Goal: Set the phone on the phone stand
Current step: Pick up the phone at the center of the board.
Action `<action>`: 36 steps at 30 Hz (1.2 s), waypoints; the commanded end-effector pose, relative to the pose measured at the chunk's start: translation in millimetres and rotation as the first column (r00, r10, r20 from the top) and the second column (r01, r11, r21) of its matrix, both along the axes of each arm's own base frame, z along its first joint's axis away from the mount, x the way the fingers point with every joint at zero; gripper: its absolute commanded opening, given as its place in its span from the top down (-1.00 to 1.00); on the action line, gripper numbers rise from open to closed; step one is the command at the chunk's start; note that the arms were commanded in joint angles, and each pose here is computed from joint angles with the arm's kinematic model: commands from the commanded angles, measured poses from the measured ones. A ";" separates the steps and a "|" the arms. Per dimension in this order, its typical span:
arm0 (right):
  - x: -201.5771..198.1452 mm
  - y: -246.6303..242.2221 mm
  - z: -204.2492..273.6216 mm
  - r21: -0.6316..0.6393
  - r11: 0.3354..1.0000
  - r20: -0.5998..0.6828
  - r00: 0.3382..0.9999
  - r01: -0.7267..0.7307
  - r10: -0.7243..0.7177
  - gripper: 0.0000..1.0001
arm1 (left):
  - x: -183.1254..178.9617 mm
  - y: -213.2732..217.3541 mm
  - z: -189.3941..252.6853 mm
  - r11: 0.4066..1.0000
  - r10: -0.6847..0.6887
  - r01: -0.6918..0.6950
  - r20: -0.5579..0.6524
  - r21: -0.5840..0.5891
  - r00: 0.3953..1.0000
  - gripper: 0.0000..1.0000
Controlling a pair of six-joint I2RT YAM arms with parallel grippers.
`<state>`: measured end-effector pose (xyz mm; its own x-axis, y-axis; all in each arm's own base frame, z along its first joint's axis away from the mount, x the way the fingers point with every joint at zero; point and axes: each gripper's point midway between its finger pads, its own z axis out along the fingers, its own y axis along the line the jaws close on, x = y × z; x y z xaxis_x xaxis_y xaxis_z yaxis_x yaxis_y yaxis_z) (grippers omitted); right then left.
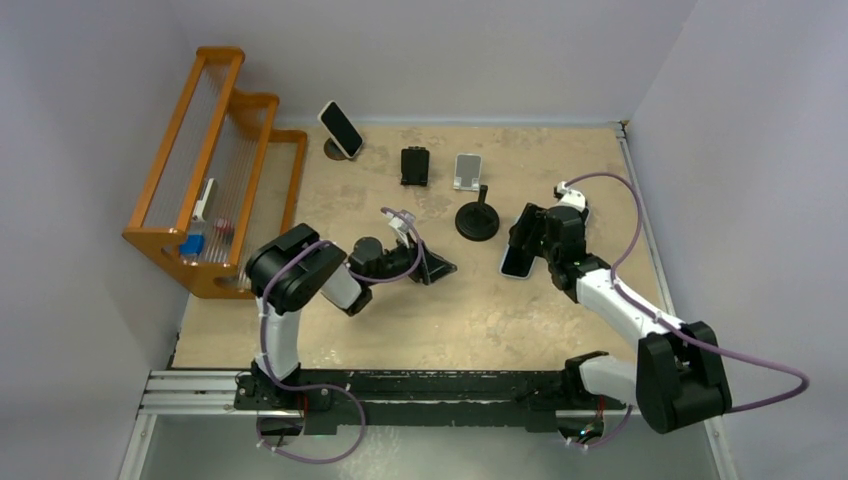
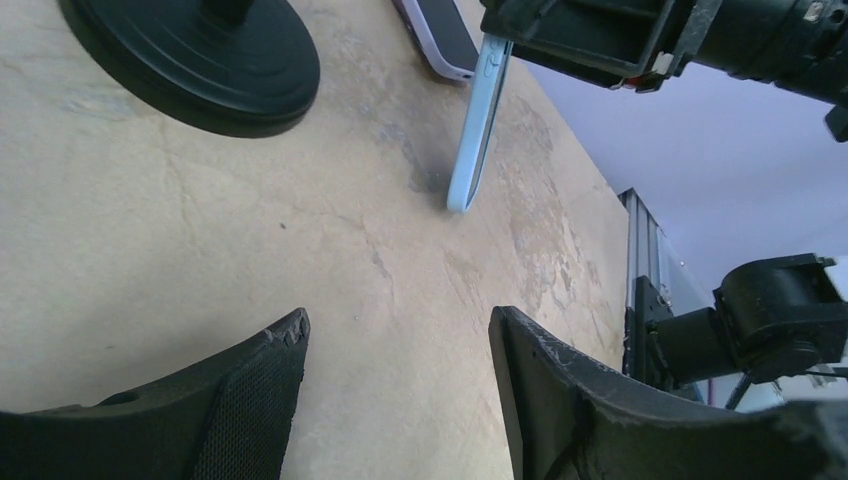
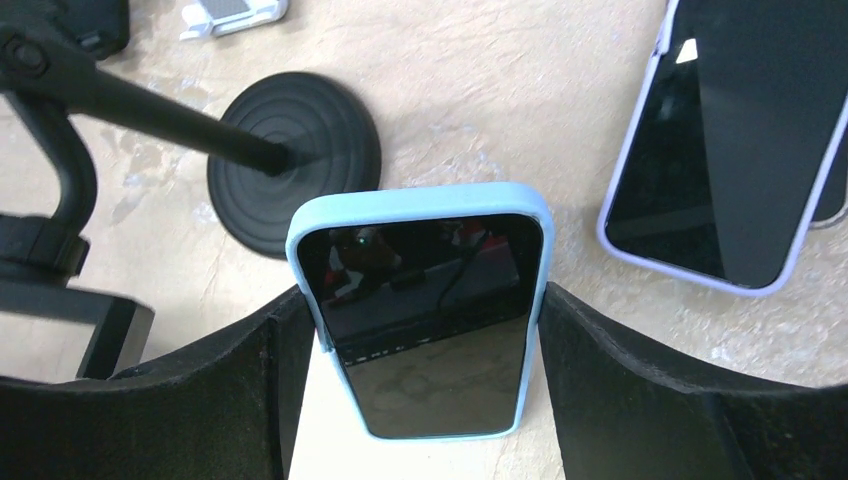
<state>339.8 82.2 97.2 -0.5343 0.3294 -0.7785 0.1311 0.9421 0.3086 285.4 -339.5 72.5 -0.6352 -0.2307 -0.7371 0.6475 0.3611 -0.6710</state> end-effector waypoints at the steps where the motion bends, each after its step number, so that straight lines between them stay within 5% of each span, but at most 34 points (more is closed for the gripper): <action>1: -20.7 25.7 -3.7 0.120 0.991 -0.024 0.998 -0.059 0.062 0.24 | 2.0 -22.9 17.9 0.996 0.063 -0.051 0.171 -0.073 0.983 -0.29; 10: -50.2 58.1 -3.1 0.194 0.973 -0.030 0.991 -0.121 0.129 0.25 | -17.7 -65.2 25.3 0.993 0.003 0.034 0.310 -0.116 0.951 -0.32; 25: -64.6 94.1 3.2 0.220 0.961 -0.019 0.984 -0.168 0.176 0.23 | -29.3 -106.5 21.1 0.984 -0.104 0.136 0.251 -0.116 0.963 -0.30; 26: -64.6 95.5 6.2 0.218 0.961 -0.013 0.984 -0.169 0.176 0.21 | -30.8 -108.0 19.2 0.984 -0.109 0.139 0.248 -0.108 0.963 -0.16; 28: -64.6 96.6 13.6 0.217 0.961 0.003 0.984 -0.175 0.178 0.12 | -33.6 -108.4 15.5 0.984 -0.122 0.149 0.239 -0.099 0.963 0.42; 30: -64.1 94.4 24.8 0.213 0.960 0.039 0.983 -0.181 0.177 -0.16 | -36.4 -105.5 13.2 0.984 -0.126 0.151 0.231 -0.096 0.965 0.96; 31: -64.7 91.8 31.1 0.207 0.960 0.066 0.982 -0.187 0.177 -0.38 | -38.7 -102.9 13.1 0.984 -0.128 0.154 0.233 -0.094 0.964 1.00; 32: -65.5 89.3 38.4 0.205 0.960 0.094 0.980 -0.190 0.174 -0.85 | -40.5 -99.9 14.1 0.984 -0.128 0.154 0.242 -0.092 0.962 1.00; 36: -73.0 81.1 78.8 0.195 0.949 0.259 0.946 -0.249 0.195 -0.98 | -39.2 -77.0 24.8 0.985 -0.115 0.143 0.258 -0.095 0.959 1.00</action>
<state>263.7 165.7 121.1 -0.5773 0.3594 -0.7332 -0.0676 0.8738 0.4816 247.0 -438.6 77.8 -0.5419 -0.2351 -0.8069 0.7821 0.2106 -0.5866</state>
